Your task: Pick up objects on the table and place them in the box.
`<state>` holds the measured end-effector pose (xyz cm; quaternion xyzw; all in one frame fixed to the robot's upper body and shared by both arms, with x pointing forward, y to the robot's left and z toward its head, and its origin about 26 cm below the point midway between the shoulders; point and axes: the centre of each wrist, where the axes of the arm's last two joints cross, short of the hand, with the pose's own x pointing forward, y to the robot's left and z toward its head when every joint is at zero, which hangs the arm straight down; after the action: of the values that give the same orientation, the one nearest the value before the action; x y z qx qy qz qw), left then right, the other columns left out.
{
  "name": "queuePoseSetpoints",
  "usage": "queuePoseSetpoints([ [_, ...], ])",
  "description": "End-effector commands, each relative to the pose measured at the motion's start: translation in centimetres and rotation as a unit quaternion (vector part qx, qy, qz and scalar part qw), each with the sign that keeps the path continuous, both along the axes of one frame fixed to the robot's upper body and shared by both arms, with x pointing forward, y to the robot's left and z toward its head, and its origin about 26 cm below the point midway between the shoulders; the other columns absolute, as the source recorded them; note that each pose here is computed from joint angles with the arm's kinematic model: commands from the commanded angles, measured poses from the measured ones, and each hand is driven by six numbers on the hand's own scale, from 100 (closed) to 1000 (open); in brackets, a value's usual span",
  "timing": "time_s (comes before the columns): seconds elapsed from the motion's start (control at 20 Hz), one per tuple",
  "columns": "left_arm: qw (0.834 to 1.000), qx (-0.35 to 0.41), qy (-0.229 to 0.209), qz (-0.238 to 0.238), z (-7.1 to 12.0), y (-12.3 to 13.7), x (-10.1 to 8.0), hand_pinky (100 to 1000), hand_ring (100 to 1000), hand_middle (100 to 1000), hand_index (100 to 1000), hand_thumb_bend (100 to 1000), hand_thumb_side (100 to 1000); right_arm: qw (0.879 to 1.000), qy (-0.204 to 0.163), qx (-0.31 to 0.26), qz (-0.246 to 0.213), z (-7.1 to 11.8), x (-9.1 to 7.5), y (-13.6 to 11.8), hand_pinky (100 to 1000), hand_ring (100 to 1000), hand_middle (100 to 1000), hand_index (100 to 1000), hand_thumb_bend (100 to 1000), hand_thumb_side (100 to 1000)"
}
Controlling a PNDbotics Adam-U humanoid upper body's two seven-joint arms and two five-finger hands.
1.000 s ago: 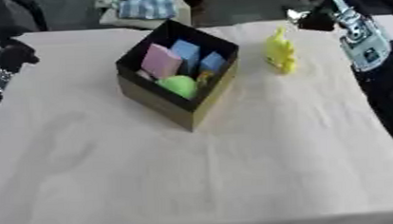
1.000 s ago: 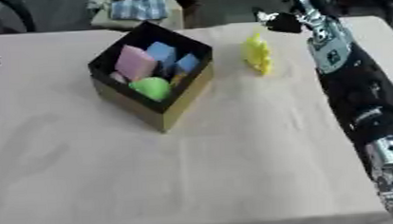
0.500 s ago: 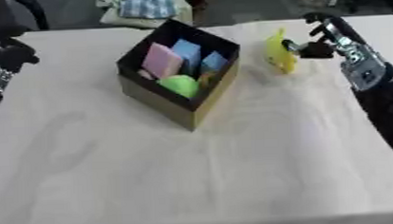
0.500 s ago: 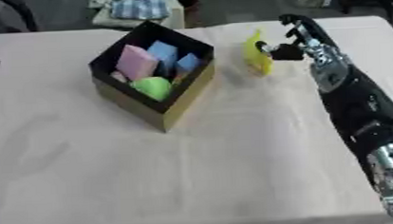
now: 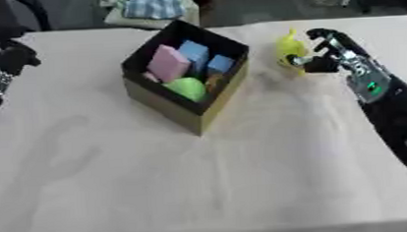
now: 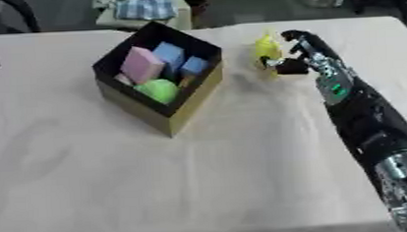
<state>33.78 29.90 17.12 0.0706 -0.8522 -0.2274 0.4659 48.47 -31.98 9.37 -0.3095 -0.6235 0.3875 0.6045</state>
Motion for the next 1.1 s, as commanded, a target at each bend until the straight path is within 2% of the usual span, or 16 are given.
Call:
queuePoseSetpoints([
  [0.05, 1.000, 0.004, -0.015, -0.001, 1.0, 0.2, 0.0, 768, 610, 567, 806, 500, 675, 1.000, 0.004, -0.018, 0.005, 0.7, 0.2, -0.1, 671, 770, 850, 917, 421, 469],
  [0.3, 1.000, 0.003, -0.015, -0.003, 1.0, 0.1, 0.0, 768, 610, 567, 806, 500, 675, 0.999, 0.016, -0.028, 0.019, 0.3, 0.3, 0.5, 666, 759, 803, 876, 354, 431],
  [0.45, 1.000, 0.003, -0.016, -0.004, 1.0, 0.0, 0.0, 768, 610, 567, 806, 500, 675, 0.999, 0.008, -0.031, 0.019, 0.3, 0.3, 0.8, 647, 731, 745, 795, 288, 362],
  [0.5, 1.000, 0.003, -0.016, -0.004, 1.0, 0.1, 0.0, 768, 610, 567, 806, 499, 675, 0.999, -0.001, -0.032, 0.016, 0.4, 0.3, 0.9, 641, 721, 723, 770, 268, 340],
  [0.65, 1.000, 0.003, -0.016, -0.004, 1.0, 0.1, 0.0, 769, 610, 567, 806, 498, 675, 0.999, -0.031, -0.037, 0.002, 0.4, 0.3, 1.0, 607, 662, 607, 661, 110, 192],
  [0.8, 1.000, 0.002, -0.016, -0.005, 1.0, 0.0, 0.0, 769, 610, 567, 806, 497, 676, 0.997, -0.075, -0.033, -0.017, 0.5, 0.3, 1.3, 571, 612, 533, 580, 100, 100],
  [1.0, 1.000, 0.002, -0.016, -0.005, 1.0, 0.0, 0.0, 769, 610, 567, 806, 496, 676, 0.990, -0.136, -0.021, -0.043, 0.6, 0.3, 1.4, 511, 550, 434, 466, 100, 100],
  [1.1, 1.000, 0.003, -0.016, -0.004, 1.0, 0.1, 0.0, 769, 610, 567, 806, 495, 676, 0.985, -0.168, -0.017, -0.045, 1.0, 0.4, 1.7, 502, 541, 420, 452, 100, 100],
])
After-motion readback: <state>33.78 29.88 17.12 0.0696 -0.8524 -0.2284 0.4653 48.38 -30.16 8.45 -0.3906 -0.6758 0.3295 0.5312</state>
